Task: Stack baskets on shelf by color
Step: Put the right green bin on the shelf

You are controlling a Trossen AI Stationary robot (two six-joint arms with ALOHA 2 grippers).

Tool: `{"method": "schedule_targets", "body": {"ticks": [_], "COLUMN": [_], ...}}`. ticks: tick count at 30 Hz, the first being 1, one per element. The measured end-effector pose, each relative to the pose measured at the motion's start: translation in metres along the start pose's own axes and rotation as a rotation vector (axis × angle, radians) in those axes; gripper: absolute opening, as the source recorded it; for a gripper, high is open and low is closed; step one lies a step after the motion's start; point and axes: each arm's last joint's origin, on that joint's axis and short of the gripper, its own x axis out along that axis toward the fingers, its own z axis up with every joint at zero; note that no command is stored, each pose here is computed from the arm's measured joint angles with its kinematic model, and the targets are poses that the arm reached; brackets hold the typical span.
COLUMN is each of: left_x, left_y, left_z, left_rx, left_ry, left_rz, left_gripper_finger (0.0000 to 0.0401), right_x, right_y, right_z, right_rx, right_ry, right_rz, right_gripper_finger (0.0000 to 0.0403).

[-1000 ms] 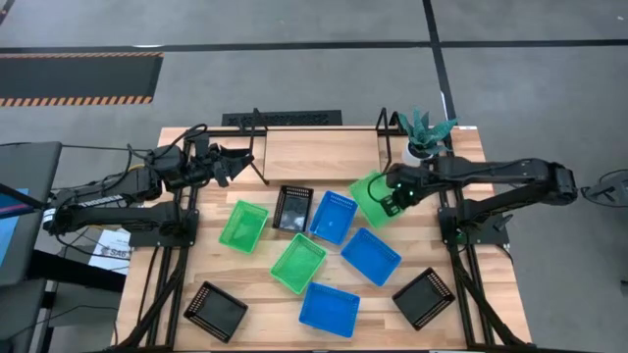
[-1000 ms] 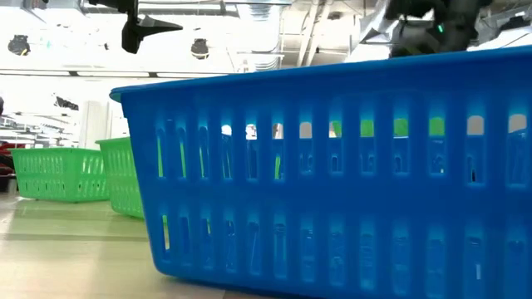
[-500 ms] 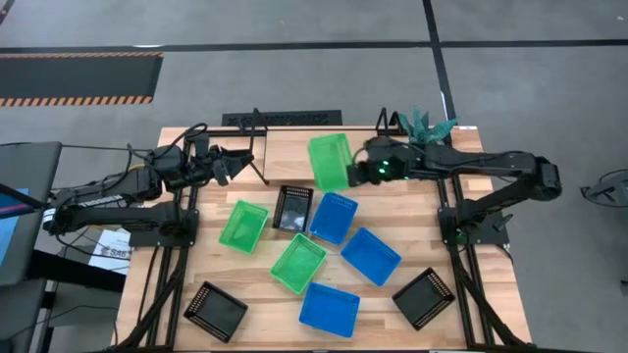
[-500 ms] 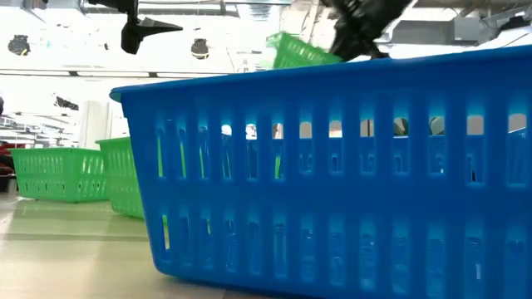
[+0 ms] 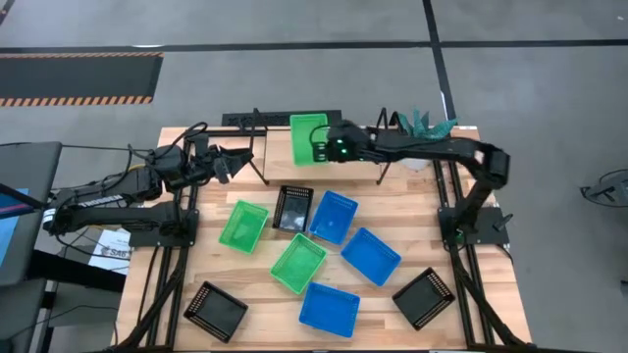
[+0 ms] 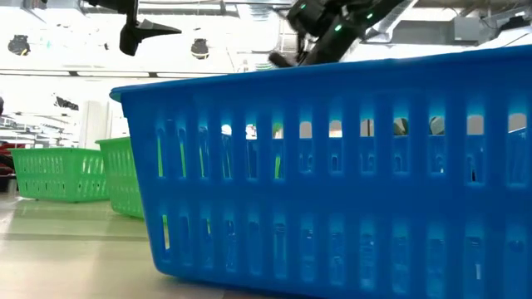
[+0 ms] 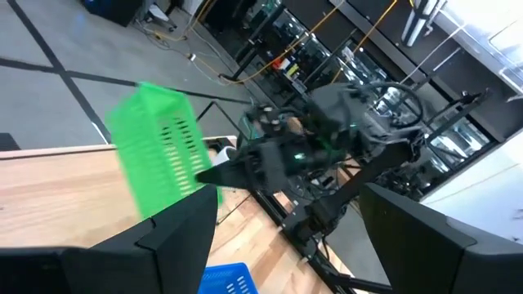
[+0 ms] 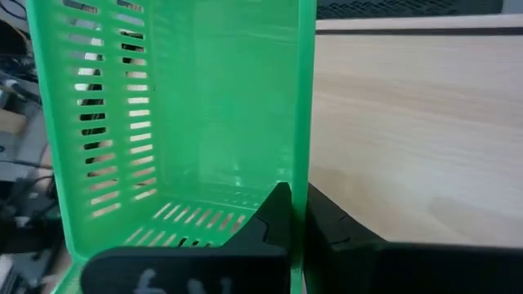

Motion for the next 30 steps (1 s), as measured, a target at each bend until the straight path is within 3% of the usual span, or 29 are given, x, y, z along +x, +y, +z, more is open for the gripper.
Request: {"method": "schedule_targets", "body": {"ticks": [10,18,23,30], "left_x": [0.000,0.000,0.000,0.000], "left_y": [0.001,0.001,0.001,0.001], "left_z": [0.000,0.000,0.000,-0.001], "left_rx": [-0.003,-0.019,-0.024,-0.030], "left_ry": [-0.004,-0.009,-0.007,-0.005], "left_rz": [0.012,0.021,0.024,0.025], "left_gripper_finger": [0.0286,0.0286,0.0286,0.0286], "right_x": [0.055,0.073,0.072,0.071], "right_y": [0.007,0.011,0.012,0.008], "right_z": [-0.005,-0.009,-0.006,0.001], "right_rx": [0.001,-0.002,-0.034,-0.042], "right_ry": [0.055,0.117,0.106,0.118], "right_rz": [-0.058,-0.081,-0.068,-0.060], "right_gripper_finger": [0.0034,0.0041,0.0080,0.0164]}}
